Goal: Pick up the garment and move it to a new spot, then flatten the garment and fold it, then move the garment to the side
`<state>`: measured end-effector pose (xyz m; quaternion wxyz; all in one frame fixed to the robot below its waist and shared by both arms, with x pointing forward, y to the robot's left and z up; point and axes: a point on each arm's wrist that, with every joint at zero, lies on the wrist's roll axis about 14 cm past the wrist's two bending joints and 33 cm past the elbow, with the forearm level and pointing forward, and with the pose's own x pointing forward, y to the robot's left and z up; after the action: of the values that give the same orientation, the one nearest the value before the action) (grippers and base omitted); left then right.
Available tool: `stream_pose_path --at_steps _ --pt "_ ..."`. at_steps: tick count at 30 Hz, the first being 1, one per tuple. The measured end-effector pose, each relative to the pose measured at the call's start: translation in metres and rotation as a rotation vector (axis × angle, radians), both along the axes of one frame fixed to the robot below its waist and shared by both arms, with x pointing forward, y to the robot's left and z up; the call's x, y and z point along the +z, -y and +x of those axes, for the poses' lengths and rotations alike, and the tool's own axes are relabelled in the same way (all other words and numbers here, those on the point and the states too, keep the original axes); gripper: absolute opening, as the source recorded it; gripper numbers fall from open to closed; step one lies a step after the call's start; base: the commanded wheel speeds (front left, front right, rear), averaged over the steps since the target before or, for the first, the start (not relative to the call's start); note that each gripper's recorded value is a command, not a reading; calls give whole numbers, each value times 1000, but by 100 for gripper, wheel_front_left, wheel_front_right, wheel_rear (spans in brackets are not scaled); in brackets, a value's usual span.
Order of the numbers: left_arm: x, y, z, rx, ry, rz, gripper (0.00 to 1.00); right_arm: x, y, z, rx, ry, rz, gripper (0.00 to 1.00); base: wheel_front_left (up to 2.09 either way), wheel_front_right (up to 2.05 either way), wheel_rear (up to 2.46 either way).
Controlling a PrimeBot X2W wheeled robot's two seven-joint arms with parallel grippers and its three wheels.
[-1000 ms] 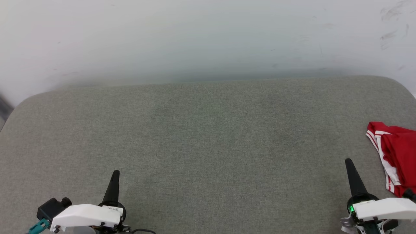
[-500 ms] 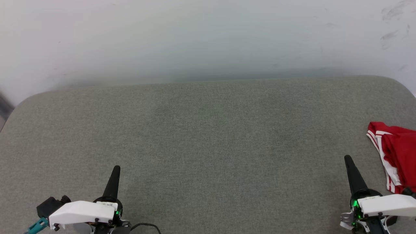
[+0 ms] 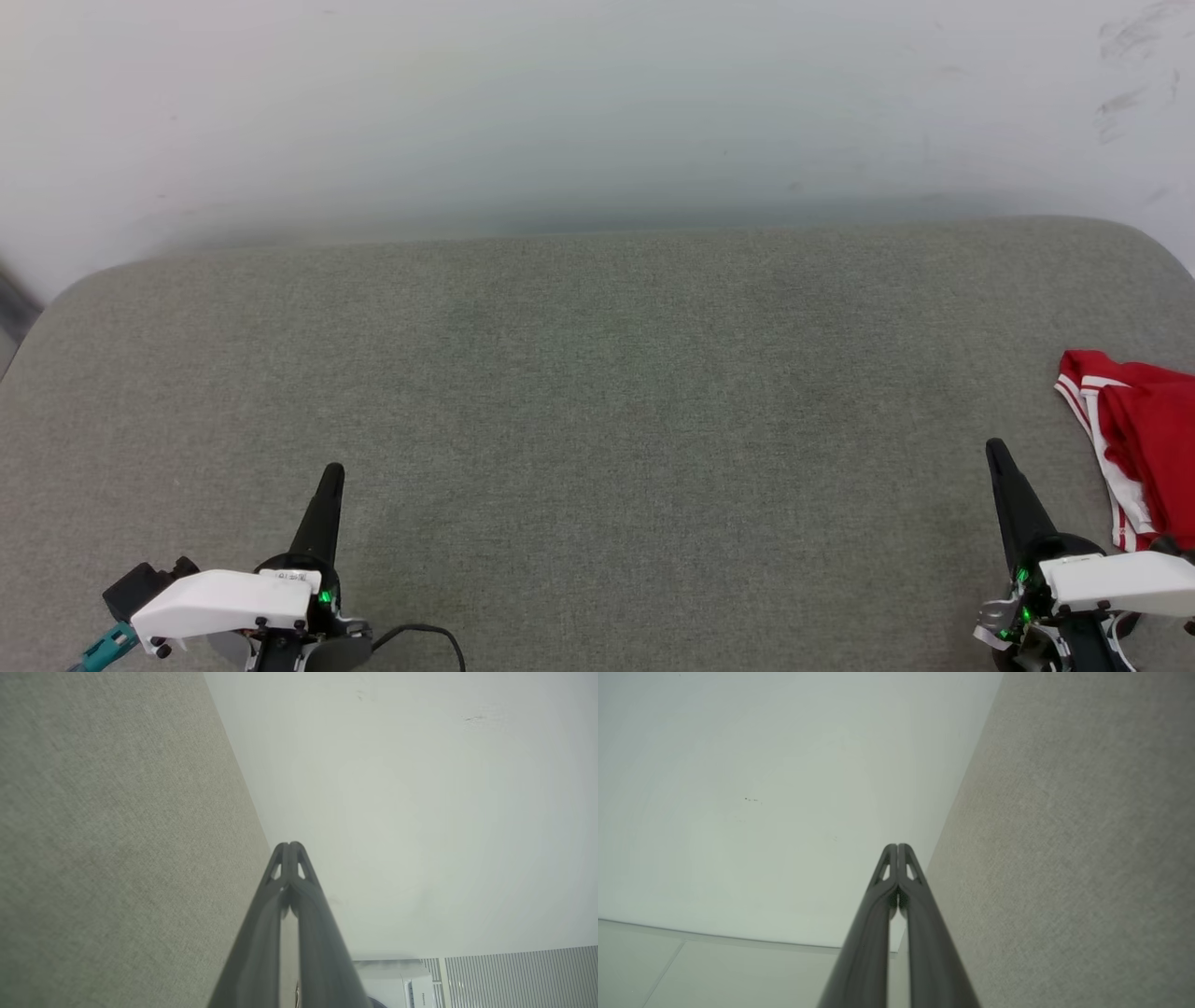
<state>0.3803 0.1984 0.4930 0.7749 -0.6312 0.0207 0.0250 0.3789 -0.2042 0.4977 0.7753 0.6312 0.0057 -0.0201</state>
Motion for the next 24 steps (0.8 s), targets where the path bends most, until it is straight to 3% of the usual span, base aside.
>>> stream_pose_path --at_steps 24 --pt "8 -1 6 -3 41 -172 0 6 -3 8 17 25 169 0 0 0 0"
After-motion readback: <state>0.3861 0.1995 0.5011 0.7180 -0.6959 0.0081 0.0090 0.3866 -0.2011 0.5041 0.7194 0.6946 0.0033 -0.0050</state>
